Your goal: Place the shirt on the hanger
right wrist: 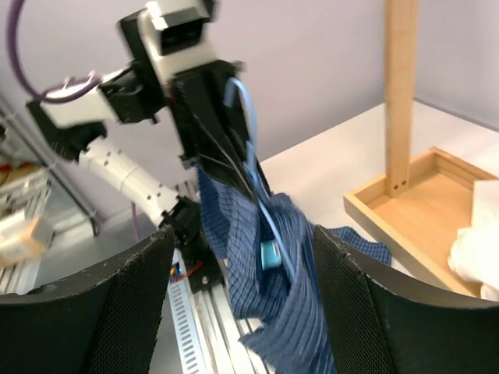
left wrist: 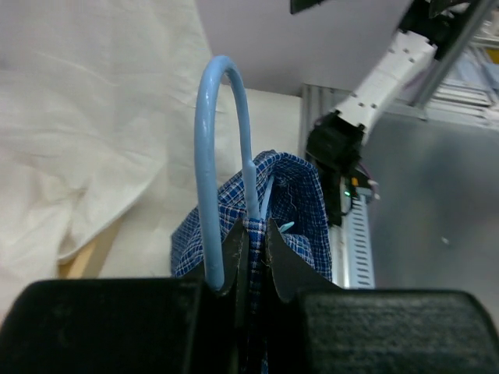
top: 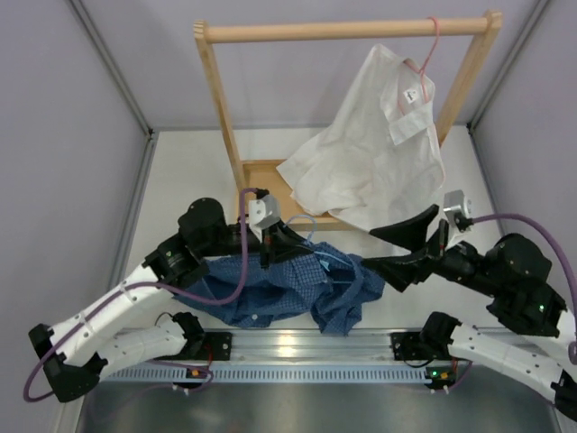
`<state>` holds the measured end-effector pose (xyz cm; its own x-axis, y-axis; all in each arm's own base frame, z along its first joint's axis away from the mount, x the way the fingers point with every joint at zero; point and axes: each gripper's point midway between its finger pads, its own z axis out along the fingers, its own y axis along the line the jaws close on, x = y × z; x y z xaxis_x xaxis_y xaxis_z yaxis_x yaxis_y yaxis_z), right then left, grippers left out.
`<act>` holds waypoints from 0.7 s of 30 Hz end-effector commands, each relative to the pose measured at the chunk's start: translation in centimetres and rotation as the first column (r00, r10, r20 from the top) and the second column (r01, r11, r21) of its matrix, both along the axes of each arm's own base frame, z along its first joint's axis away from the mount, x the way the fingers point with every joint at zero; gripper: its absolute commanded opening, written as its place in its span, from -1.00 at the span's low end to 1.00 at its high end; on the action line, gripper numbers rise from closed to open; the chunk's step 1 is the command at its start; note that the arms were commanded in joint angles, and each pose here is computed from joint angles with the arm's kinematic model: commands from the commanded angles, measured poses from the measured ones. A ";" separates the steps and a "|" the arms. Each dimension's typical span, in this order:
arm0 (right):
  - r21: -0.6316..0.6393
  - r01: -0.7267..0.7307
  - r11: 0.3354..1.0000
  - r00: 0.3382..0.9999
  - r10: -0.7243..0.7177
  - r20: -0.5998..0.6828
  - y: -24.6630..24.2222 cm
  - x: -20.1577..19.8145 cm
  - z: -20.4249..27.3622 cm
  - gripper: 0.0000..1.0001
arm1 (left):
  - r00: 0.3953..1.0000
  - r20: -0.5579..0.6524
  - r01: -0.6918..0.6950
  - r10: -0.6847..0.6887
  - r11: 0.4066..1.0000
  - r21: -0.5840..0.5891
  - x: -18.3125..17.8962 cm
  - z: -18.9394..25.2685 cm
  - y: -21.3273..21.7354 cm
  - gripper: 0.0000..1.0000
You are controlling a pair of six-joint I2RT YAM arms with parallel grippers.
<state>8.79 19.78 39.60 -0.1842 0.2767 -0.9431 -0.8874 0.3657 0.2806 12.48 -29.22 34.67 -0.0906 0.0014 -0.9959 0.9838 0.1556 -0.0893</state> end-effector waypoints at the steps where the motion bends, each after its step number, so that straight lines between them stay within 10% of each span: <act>1: -0.147 -0.171 0.974 0.983 0.178 0.036 3.8 -0.7 -0.7 0.36 | 0.956 0.000 0.295 -0.295 0.955 -0.024 -4.1 2.1 -1.5 -1.00; 10: -0.140 -0.382 0.914 0.917 0.393 0.069 9.4 -1.0 0.2 0.20 | 0.905 -0.029 0.424 -0.423 0.906 0.007 -5.7 0.9 -2.9 -1.00; 19: -0.084 -0.425 0.901 0.897 0.432 0.096 9.5 -1.9 0.9 -1.00 | 0.907 -0.016 0.421 -0.421 0.907 0.008 -6.0 0.6 -2.4 -1.00; 21: -0.064 -0.420 0.905 0.899 0.424 0.111 9.5 -1.9 1.5 -1.00 | 0.921 -0.014 0.391 -0.390 0.921 0.006 -5.5 0.8 -2.5 -1.00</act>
